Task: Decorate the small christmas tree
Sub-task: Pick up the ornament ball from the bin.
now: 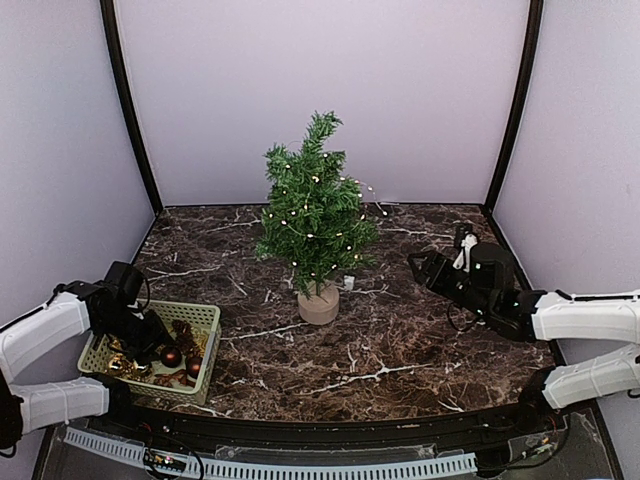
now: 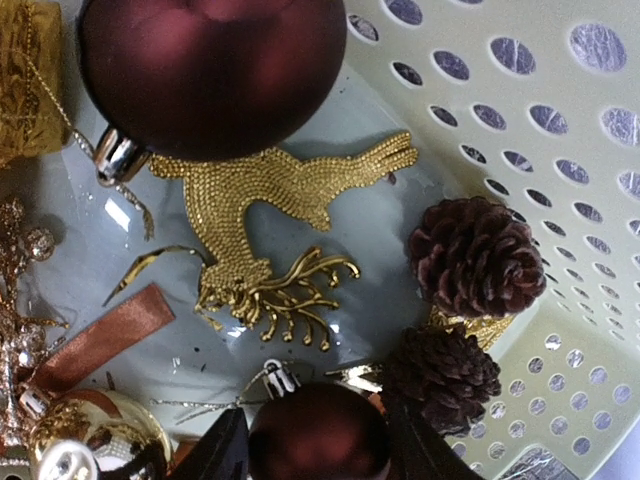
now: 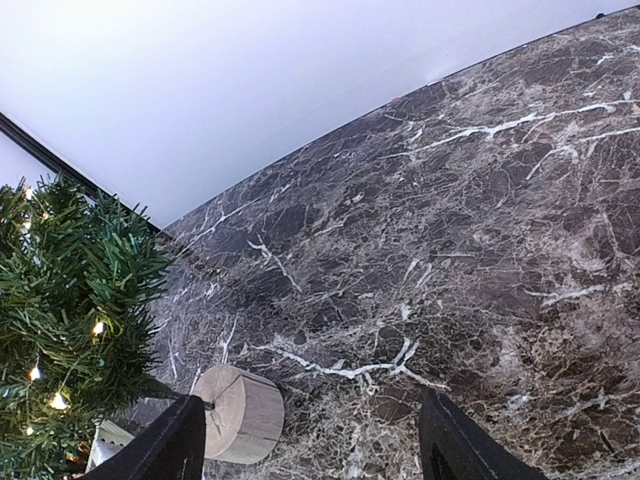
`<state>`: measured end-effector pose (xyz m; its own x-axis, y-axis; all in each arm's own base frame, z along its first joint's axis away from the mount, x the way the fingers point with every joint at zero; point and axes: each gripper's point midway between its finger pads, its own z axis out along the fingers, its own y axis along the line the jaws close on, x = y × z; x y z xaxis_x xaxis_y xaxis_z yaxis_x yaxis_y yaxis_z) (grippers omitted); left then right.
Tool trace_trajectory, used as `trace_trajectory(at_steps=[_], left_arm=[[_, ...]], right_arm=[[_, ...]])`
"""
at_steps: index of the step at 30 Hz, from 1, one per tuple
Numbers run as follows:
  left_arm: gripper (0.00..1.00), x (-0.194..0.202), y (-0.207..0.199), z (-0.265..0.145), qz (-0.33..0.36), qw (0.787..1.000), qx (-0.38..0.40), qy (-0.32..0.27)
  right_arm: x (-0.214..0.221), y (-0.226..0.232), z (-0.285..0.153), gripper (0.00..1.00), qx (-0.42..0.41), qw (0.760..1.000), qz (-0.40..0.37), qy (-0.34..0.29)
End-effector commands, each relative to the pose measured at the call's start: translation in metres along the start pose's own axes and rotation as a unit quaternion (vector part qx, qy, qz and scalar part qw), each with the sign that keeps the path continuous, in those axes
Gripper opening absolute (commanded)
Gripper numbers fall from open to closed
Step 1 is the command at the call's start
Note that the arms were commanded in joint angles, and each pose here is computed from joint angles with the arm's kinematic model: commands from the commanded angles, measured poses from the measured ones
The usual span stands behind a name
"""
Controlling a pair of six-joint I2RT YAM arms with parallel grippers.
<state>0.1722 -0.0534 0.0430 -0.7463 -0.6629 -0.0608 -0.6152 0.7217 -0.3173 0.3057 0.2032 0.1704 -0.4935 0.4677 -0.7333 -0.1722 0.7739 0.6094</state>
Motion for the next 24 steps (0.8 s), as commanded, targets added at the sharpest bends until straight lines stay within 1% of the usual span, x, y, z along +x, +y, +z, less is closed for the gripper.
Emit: trace_trajectory(at_steps=[1, 4, 12, 15, 17, 19, 24], left_arm=[[0.49, 0.009, 0.006, 0.005, 0.01, 1.0, -0.018, 0.017], [0.5, 0.013, 0.009, 0.003, 0.016, 0.999, -0.029, 0.024], [0.57, 0.024, 0.013, 0.001, 0.026, 0.998, -0.036, 0.043], [0.58, 0.028, 0.013, 0.002, 0.032, 0.997, -0.039, 0.053], [0.56, 0.03, 0.014, 0.001, 0.035, 0.997, -0.042, 0.058], [0.5, 0.032, 0.015, 0.0, 0.037, 0.997, -0.044, 0.06], [0.41, 0.031, 0.015, -0.006, 0.037, 0.997, -0.04, 0.053]], right_arm=[[-0.01, 0.0, -0.004, 0.74, -0.006, 1.0, 0.01, -0.025], [-0.012, 0.0, -0.006, 0.74, -0.007, 0.999, 0.013, -0.028], [-0.013, -0.001, -0.007, 0.74, -0.008, 0.999, 0.016, -0.033], [-0.013, 0.0, -0.007, 0.74, -0.009, 0.999, 0.017, -0.032], [-0.012, 0.0, -0.007, 0.74, -0.009, 0.999, 0.017, -0.032], [-0.012, -0.001, -0.007, 0.74, -0.008, 0.999, 0.018, -0.032], [-0.012, -0.002, -0.008, 0.74, -0.009, 0.999, 0.023, -0.035]])
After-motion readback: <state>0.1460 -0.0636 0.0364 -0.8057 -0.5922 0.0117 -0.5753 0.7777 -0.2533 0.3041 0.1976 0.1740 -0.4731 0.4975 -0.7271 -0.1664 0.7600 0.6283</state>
